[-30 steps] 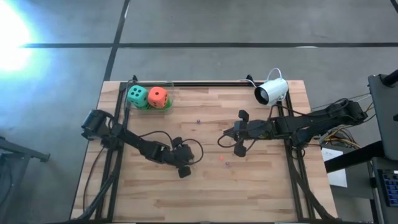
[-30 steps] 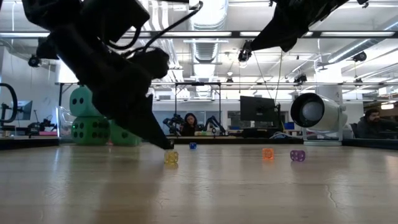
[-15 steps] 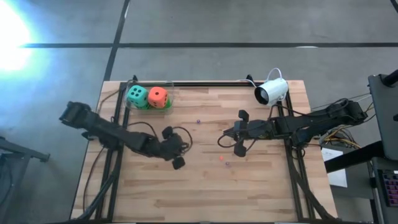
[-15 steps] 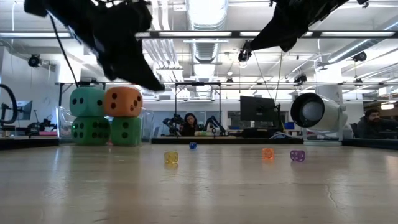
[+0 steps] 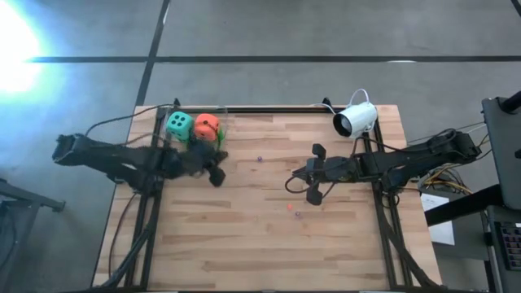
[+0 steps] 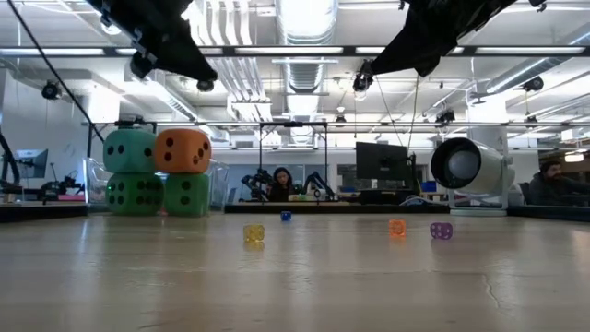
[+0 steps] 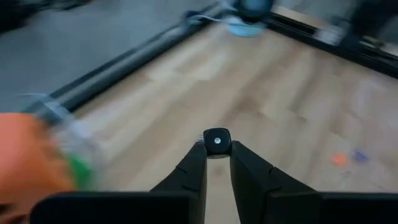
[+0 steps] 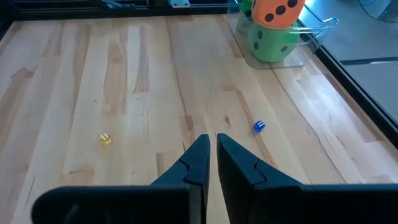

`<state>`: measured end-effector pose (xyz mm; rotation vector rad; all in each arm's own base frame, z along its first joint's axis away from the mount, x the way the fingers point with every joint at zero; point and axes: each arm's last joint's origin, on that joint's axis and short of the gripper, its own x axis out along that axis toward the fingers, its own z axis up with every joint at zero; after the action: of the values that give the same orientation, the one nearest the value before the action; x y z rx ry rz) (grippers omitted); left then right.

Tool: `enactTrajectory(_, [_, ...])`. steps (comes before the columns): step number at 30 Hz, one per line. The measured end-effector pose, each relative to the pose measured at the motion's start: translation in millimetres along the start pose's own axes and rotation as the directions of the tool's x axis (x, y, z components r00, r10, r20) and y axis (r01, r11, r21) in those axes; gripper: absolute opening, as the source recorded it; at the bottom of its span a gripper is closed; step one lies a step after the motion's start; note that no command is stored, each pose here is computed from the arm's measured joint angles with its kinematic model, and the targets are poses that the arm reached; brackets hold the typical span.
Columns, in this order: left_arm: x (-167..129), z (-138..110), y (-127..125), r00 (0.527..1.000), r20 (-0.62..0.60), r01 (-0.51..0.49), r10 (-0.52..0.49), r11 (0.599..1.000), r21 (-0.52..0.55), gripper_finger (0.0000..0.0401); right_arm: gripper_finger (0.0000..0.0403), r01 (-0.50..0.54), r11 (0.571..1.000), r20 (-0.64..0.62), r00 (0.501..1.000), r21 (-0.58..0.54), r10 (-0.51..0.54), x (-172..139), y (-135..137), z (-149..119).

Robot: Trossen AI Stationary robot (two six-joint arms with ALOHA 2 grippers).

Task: Pick & Place Dice
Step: Put the small black die into the transparent bin

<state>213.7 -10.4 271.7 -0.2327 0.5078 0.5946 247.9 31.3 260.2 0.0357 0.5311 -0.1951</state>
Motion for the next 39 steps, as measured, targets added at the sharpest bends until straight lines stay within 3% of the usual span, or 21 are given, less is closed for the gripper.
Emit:
enactTrajectory(6, [-4.0,26.0,45.3,0.983,0.005,-0.18,0.181,0.978,-0.107,0.0053,0.0027,0.0,1.0,0.0,1.0,0.001,0.0,0.0,-0.1,0.0])
enactTrajectory(14, [3.0,45.2,106.7,0.916,-0.086,-0.402,0.393,0.88,-0.254,0.0053,0.0027,0.0,1.0,0.001,1.0,0.004,0.0,0.0,-0.1,0.2])
enactTrajectory(22, [15.3,40.6,151.2,0.874,-0.237,-0.481,0.424,0.826,-0.294,0.0053,0.0027,0.0,1.0,0.003,1.0,0.004,0.0,0.0,0.0,0.4])
enactTrajectory(33, [31.1,36.4,169.2,0.831,-0.308,-0.542,0.462,0.798,-0.265,0.0054,0.0027,0.0,1.0,0.002,1.0,0.004,0.0,0.0,0.0,0.3])
enactTrajectory(39, [31.5,36.2,169.3,0.836,-0.31,-0.535,0.454,0.799,-0.273,0.0074,0.0027,0.0,1.0,0.002,1.0,0.004,0.0,0.0,0.0,0.3])
